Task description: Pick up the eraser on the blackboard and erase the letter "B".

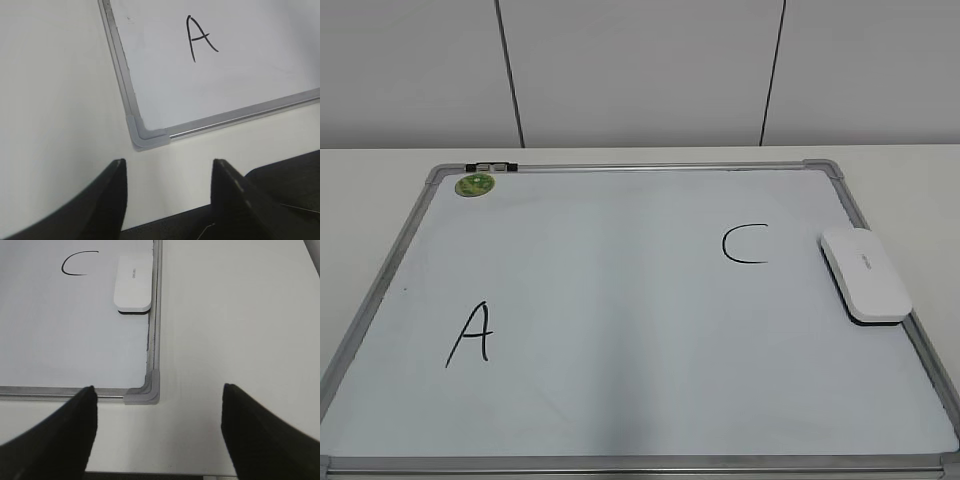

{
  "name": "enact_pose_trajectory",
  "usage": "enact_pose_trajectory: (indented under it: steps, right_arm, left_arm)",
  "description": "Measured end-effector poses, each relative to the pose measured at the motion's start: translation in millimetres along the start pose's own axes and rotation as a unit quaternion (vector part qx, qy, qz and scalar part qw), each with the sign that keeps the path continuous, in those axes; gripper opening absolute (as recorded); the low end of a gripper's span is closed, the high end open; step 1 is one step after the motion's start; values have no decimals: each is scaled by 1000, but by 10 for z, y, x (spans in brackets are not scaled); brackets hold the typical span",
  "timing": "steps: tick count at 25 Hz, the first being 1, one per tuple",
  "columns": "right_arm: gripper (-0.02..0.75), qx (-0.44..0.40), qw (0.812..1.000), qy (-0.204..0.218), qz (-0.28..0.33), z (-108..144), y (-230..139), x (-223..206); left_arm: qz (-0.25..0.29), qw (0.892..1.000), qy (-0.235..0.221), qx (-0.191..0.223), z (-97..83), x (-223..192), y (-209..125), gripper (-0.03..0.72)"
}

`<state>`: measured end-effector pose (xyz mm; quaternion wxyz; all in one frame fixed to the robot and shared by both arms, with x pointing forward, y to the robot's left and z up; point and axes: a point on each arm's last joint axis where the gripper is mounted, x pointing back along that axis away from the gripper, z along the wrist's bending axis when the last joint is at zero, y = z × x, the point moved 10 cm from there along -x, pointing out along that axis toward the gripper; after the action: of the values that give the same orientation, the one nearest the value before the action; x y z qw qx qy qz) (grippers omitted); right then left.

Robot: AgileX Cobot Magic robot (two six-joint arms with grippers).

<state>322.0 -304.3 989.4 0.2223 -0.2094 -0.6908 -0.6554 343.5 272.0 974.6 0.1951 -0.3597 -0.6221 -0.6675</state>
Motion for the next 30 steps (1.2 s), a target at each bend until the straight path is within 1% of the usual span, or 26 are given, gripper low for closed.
enact_pose_trajectory:
  steps: [2,6,12,18,24,30]
  right_arm:
    - [591,-2,1000,-3,-1,-7,3,0]
    - [591,-9,1000,-12,0,-26,1,1]
    - [591,-21,999,-31,-3,-65,-2,14]
    - [591,-23,998,-34,-42,-71,4,111]
    - [591,-23,998,-34,-44,-71,4,117]
    - [591,-23,998,-34,-44,-71,4,117]
  left_arm:
    - [-11,1000,7,8,24,28,5,372]
    - [-44,997,41,41,119,116,11,360]
    - [-101,989,82,74,207,277,3,356]
    - [-146,979,111,93,244,409,-24,355]
    - [-147,977,117,97,252,417,-34,335]
    - [-147,977,117,97,252,417,-34,296]
